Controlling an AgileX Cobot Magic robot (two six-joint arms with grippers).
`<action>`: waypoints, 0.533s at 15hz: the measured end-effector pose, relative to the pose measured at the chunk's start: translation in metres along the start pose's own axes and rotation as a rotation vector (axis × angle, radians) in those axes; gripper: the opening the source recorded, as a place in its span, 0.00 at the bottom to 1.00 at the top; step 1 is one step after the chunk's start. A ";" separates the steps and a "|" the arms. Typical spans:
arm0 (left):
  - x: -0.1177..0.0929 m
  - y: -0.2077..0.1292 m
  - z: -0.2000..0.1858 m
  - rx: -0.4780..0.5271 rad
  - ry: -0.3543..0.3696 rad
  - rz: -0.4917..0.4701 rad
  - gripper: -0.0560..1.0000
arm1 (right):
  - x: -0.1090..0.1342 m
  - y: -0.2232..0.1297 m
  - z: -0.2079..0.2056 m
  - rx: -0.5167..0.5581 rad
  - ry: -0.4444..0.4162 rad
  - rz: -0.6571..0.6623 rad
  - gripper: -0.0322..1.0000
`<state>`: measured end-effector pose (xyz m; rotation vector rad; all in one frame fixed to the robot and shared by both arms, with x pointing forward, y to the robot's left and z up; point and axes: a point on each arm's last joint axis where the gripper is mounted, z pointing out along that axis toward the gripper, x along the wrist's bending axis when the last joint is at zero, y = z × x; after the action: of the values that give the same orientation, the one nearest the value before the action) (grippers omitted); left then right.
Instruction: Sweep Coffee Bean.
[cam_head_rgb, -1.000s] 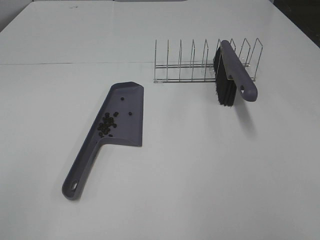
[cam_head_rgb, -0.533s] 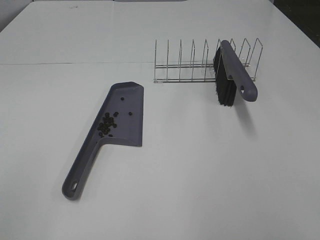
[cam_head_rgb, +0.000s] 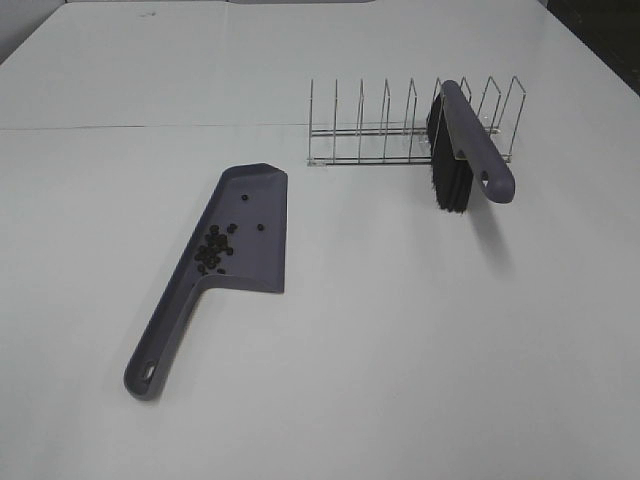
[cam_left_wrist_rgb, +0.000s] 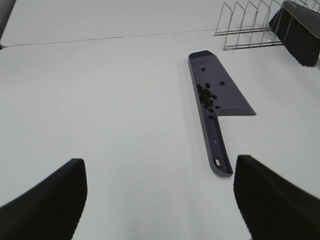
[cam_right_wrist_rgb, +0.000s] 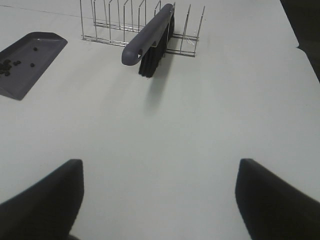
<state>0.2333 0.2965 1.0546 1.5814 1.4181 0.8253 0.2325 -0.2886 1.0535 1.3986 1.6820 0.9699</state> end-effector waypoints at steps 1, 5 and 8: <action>0.000 0.000 0.000 -0.001 0.019 -0.004 0.77 | 0.000 0.000 0.000 0.000 0.002 0.001 0.74; 0.000 0.000 0.000 -0.003 0.033 -0.009 0.77 | 0.001 0.000 0.000 -0.002 0.009 0.005 0.74; 0.000 0.000 0.000 -0.003 0.033 -0.009 0.77 | 0.001 0.000 0.000 -0.001 0.010 0.006 0.74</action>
<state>0.2335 0.2963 1.0547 1.5645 1.4459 0.8516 0.2324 -0.2876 1.0535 1.4007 1.6857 0.9828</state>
